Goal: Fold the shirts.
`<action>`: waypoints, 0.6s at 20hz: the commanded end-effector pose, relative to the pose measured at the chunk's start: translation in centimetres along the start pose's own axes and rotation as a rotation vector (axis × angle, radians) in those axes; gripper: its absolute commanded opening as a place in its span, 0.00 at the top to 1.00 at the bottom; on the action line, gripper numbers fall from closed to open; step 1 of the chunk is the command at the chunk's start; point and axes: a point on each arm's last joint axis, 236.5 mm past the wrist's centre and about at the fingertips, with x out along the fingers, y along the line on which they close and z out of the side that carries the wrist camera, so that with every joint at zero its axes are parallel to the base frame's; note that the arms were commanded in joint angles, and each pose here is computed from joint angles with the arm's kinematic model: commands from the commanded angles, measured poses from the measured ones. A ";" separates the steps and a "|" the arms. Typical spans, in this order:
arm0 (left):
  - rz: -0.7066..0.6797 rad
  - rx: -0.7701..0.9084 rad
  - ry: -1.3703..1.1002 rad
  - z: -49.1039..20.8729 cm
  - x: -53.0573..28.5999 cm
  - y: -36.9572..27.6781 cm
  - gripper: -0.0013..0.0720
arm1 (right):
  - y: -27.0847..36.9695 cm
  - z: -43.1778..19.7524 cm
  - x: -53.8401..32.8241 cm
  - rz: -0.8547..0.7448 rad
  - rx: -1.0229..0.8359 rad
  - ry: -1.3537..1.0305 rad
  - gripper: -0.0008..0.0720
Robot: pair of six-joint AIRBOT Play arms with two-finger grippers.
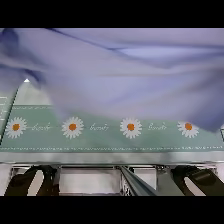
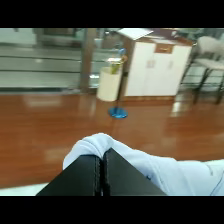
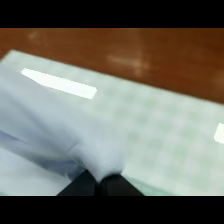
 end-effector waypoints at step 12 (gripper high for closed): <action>-0.041 -0.501 0.664 -36.2 9.5 4.8 0.94 | -12.6 -21.5 22.5 -0.295 0.394 0.434 0.96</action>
